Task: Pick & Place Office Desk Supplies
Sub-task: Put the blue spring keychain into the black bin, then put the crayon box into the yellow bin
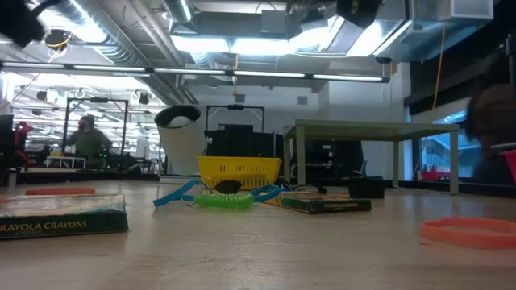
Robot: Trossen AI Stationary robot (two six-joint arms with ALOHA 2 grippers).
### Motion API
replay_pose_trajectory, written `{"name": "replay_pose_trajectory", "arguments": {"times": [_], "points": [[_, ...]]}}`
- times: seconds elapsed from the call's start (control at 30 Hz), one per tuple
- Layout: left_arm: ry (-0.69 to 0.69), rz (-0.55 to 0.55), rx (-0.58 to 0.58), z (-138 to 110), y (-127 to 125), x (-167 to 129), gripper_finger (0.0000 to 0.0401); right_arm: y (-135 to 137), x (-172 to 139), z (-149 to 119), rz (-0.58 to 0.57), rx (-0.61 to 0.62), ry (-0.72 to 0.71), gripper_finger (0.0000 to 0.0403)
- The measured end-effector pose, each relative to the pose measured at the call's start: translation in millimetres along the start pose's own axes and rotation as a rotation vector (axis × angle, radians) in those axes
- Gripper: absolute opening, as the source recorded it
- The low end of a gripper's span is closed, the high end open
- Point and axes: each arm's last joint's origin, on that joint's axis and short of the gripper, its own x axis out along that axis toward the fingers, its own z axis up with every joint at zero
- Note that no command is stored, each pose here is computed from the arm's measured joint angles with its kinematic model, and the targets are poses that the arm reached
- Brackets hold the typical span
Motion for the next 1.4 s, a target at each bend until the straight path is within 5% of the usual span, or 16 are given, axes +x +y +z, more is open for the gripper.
{"name": "replay_pose_trajectory", "arguments": {"times": [0.53, 0.93, 1.17, 1.27, 1.4], "points": [[-0.003, -0.051, -0.16, -3.9, 12.4, 40.3, 0.0041, 8.4, -0.2, -4.4, 0.022, 0.008, 0.01, 0.0112], [-0.012, -0.089, -0.183, -6.9, 18.8, 26.4, 0.0135, 8.7, -0.2, -2.2, 0.011, 0.006, -0.02, 0.0112], [-0.056, -0.171, -0.208, -7.0, 27.2, 7.2, 0.0154, 8.5, -0.2, -2.1, 0.003, 0.005, -0.025, 0.0112], [-0.136, -0.205, -0.221, -4.7, 30.8, -1.6, 0.0151, 8.5, -0.2, -2.1, 0.003, 0.006, -0.025, 0.0112], [-0.436, -0.257, -0.246, 7.6, 30.9, -16.3, 0.0148, 8.5, -0.2, -2.1, 0.003, 0.006, -0.025, 0.0112]]}}
